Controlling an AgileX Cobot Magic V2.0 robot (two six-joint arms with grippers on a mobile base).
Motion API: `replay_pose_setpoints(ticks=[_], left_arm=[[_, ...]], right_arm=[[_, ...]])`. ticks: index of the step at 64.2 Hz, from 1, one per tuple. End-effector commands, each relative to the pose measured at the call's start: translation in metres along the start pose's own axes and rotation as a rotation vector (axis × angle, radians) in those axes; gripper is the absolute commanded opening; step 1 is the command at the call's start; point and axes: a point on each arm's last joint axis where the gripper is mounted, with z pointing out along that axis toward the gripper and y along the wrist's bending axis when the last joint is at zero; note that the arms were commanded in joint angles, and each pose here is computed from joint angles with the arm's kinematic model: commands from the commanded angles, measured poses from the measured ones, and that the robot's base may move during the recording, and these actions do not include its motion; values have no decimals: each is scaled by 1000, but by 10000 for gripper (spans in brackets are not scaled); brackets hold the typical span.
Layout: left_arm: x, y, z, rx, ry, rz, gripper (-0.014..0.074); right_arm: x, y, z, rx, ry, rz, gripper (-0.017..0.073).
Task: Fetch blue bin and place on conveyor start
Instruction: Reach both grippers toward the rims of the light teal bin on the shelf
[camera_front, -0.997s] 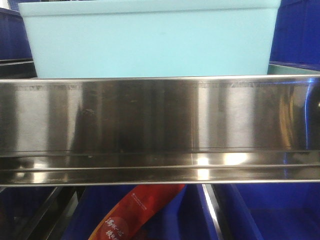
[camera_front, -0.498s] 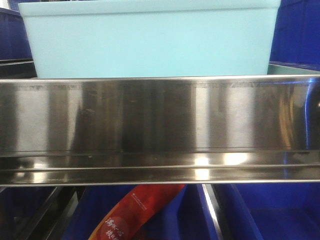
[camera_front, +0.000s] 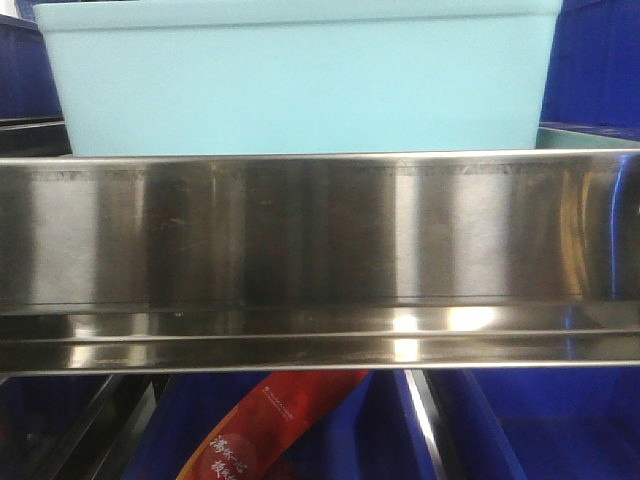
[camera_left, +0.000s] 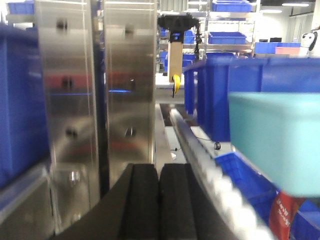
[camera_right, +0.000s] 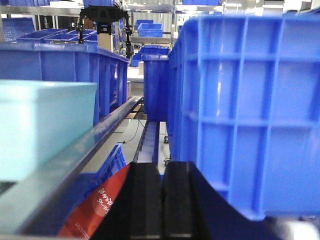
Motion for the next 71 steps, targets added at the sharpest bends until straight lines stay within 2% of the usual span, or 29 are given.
replay_pose_setpoints(ticks=[1,13,20,31,37,50,58,65,71], left_arm=[[-22,1,-6,-5,11,22,-111],[-66,2,-18,-1,65,22,-111],[-87,2,-16,4,151,22,-111],[-118,2,5,18,342,13,-111],[-132,3,22,20,389,13,-111],[-139,3,53,19,406,12,-111],[-138,3,60,20,406,10,-111],[-141,0,66,49,417,-49,-111],[-148,-5,73,94,438,-86,-111]], right_arm=[[-23,1,-7,-5,23,-1,-165],[-72,1,-18,-10,78,-2,-165],[-93,2,-15,-12,129,-3,-165],[-117,2,4,-16,305,-3,-165],[-129,2,17,-17,356,-3,-165],[-144,2,34,-15,301,-3,-165],[-144,2,34,-16,299,1,-165],[-147,3,37,-26,322,18,-165],[-151,8,43,-78,374,35,-165]])
